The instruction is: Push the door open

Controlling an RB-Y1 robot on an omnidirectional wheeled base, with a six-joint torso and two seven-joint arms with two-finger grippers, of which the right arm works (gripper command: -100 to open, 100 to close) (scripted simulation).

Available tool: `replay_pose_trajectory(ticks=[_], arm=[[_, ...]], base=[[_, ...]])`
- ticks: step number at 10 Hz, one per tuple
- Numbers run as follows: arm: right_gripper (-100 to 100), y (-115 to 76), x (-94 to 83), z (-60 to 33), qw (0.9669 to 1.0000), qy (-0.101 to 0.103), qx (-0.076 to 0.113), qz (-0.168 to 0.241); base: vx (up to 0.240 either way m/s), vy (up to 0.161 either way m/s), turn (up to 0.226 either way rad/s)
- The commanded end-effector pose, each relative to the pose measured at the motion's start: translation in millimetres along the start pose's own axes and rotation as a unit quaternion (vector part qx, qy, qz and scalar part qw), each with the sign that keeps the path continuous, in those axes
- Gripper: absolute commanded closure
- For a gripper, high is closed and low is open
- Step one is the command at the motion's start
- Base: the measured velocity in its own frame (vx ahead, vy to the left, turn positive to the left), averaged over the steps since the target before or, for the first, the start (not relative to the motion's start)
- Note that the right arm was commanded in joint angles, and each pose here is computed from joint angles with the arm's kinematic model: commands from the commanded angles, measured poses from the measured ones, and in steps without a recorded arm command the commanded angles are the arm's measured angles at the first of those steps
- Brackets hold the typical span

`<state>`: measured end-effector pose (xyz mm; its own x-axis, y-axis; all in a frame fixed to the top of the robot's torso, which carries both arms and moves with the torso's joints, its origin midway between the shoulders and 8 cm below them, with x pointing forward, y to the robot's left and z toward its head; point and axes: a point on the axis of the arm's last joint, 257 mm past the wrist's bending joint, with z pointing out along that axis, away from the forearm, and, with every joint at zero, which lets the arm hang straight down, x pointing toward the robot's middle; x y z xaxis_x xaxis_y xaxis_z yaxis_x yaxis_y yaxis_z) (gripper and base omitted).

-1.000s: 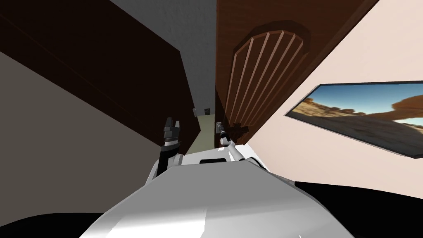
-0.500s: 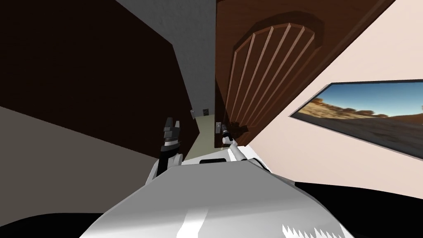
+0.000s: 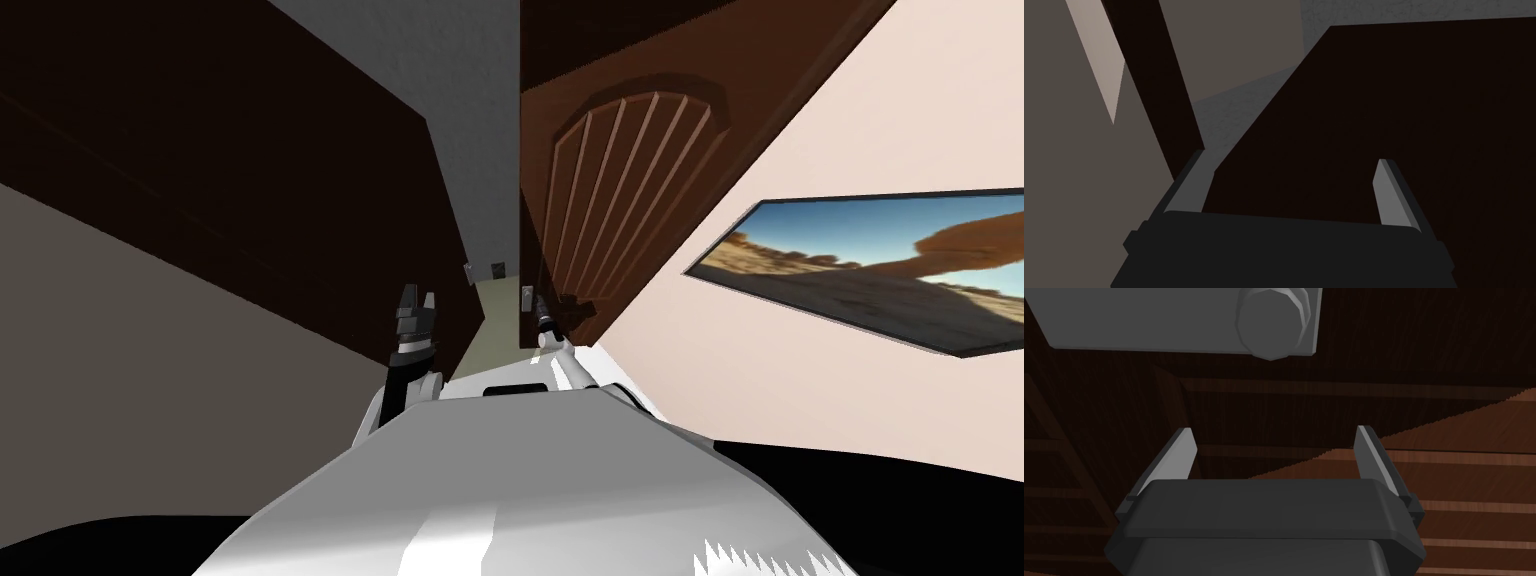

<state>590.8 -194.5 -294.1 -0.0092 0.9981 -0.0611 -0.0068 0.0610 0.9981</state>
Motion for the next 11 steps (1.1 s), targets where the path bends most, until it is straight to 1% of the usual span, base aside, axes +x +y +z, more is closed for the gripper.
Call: replay_pose_trajectory(ticks=[1, 4, 5, 6, 8, 11], arm=[[-100, -0.2, 5.5, -1.0, 1.0, 0.002, 0.001, 0.007], [-100, -0.5, 23.2, -3.6, 0.9996, 0.007, 0.003, 0.027], [-100, 0.7, 18.5, -3.8, 0.9997, 0.006, 0.002, 0.023], [-100, -0.3, 7.5, -3.3, 0.9999, 0.001, 0.001, 0.014], [-100, -0.5, 1.7, -3.0, 0.9999, -0.001, 0.0, 0.01], [-100, -1.0, -4.5, -2.8, 1.0, -0.006, -0.001, 0.008]], base=[[-0.22, 0.045, -0.022], [-0.204, 0.034, -0.016], [-0.086, 0.014, -0.005], [0.081, 0.027, 0.035], [0.182, 0.036, 0.017], [0.193, -0.007, 0.024]])
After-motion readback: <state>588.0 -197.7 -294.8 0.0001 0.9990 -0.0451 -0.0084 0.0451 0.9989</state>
